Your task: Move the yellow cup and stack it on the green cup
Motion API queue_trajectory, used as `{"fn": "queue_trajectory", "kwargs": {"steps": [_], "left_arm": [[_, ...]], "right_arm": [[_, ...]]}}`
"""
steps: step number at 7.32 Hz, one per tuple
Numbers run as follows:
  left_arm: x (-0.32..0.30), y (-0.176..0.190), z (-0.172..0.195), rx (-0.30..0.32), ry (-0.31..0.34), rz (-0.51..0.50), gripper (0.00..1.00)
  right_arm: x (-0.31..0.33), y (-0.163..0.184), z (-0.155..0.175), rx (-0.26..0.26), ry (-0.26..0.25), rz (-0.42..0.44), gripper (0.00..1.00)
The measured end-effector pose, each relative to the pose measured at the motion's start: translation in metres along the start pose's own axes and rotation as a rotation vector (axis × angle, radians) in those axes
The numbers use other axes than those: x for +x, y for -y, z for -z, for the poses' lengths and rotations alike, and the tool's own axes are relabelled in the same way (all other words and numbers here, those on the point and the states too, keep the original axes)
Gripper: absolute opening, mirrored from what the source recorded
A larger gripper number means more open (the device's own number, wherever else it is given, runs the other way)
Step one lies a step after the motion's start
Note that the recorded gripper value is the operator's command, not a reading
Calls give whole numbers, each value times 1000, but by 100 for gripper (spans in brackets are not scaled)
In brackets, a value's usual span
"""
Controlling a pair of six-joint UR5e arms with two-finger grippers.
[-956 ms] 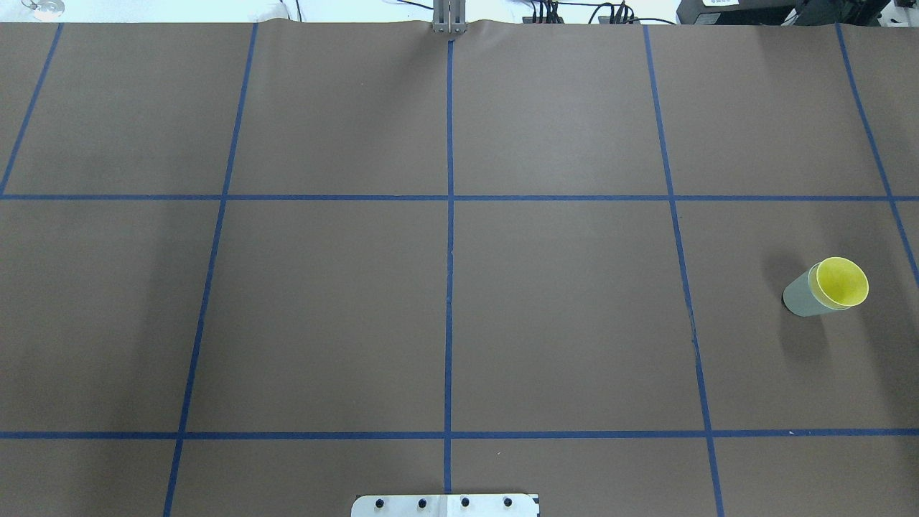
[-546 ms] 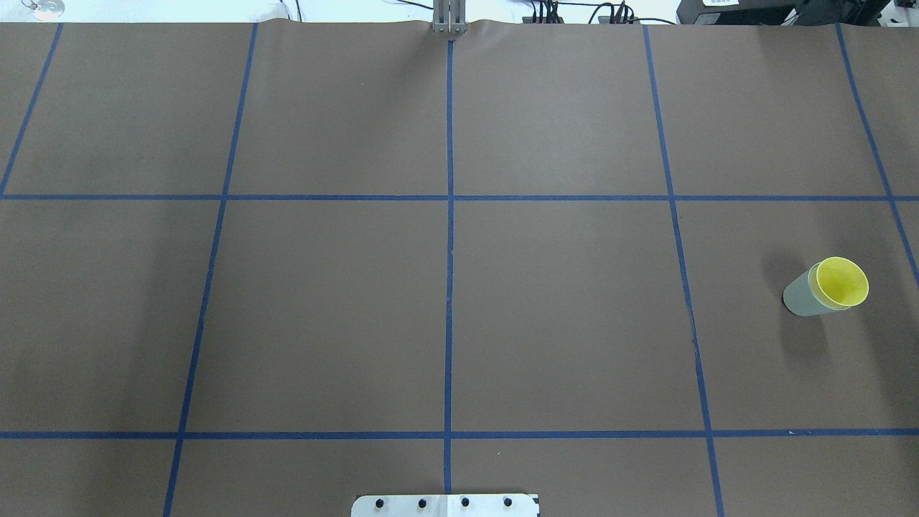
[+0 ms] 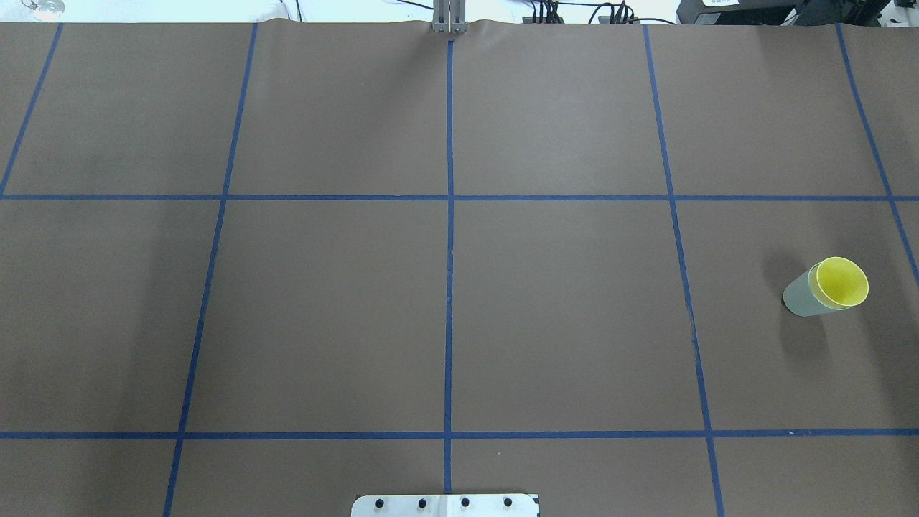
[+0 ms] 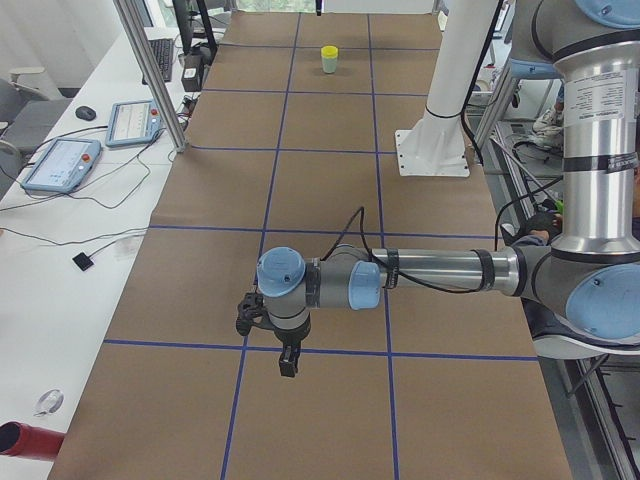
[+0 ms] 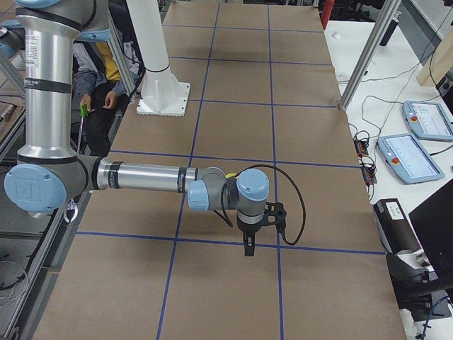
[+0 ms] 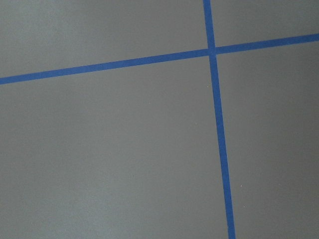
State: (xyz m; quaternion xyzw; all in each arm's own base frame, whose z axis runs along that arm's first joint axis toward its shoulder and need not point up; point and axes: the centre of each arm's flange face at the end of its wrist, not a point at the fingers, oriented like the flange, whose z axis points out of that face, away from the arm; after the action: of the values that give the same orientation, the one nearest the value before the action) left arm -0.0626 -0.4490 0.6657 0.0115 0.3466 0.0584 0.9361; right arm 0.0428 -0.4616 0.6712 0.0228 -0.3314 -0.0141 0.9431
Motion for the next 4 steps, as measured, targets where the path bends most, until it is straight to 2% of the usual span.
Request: {"fn": "queue_trajectory", "kwargs": {"steps": [4], "left_arm": [[-1, 0, -1, -1, 0, 1, 100]], "right_arm": [[1, -3, -2, -3, 0, -2, 100]]}}
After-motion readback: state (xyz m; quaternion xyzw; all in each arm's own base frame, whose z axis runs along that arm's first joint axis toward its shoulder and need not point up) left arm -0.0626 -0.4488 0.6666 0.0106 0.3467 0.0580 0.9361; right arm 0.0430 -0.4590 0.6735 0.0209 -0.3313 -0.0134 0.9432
